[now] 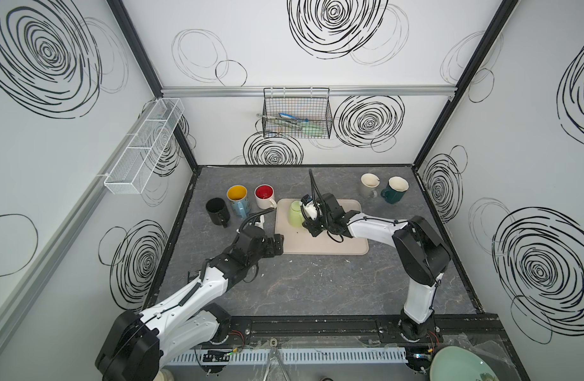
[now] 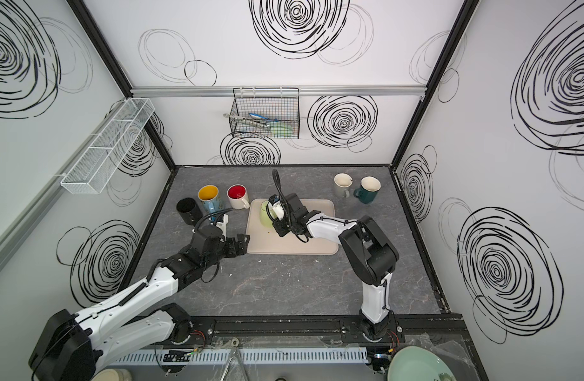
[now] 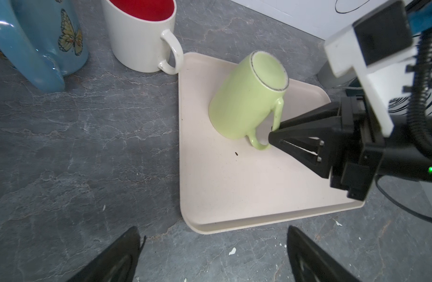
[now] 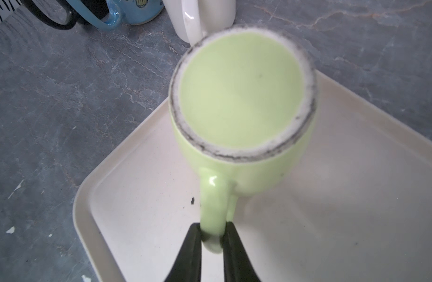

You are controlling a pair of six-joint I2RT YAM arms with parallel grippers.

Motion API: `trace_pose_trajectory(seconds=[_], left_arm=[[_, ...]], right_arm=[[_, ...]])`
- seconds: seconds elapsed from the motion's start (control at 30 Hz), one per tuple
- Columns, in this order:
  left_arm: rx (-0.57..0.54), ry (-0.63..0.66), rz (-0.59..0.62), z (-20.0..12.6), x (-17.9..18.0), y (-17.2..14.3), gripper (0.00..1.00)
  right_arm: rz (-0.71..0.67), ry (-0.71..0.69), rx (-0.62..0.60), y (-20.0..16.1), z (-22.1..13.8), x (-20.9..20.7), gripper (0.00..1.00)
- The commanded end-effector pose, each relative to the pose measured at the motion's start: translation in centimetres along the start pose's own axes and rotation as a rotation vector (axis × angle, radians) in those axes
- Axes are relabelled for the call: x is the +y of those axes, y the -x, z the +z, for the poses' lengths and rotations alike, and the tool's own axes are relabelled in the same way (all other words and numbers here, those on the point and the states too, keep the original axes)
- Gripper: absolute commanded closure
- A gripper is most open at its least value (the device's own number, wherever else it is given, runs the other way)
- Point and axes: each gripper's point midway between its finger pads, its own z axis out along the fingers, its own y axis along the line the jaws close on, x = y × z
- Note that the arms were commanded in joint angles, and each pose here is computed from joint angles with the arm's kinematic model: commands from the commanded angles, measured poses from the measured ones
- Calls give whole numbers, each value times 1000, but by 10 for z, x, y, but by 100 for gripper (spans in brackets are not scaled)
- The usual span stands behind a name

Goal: Turn the mug right side up
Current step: Move the mug to the tray.

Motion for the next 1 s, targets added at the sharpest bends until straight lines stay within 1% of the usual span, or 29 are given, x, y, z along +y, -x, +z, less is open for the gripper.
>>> trace_pose_trajectory(seconds=[0.0,0.13,0.23,0.33,0.4,0.53,0.73,0.9,0.97], left_arm=[[-59,-46,-6,-5,-12,21,4],[-54,-49,-8,-4,-12,20,4],[-52,-48,-7,-4,-12,20,4],[-48,-49,-8,-2,-12,19,4],[-43,-53,-9,-1,-13,18,4],[-36,-53,-7,0,-13,18,4],[-44,-61,-19,2,-16,22,4],[-28,-71,-18,8,-23,25,4],[-20,-75,-19,11,-26,26,4]], right_arm=[[57,23,-70,14,-21,13,82],[103,42,-114,11,-33,27,81],[158,38,-136,10,-35,31,79],[227,37,-153,11,-33,31,70],[251,59,-158,11,-32,34,59],[269,112,-159,12,-32,43,48],[263,100,-185,18,-46,42,44],[263,84,-218,23,-61,38,33],[268,76,-234,24,-67,34,31]])
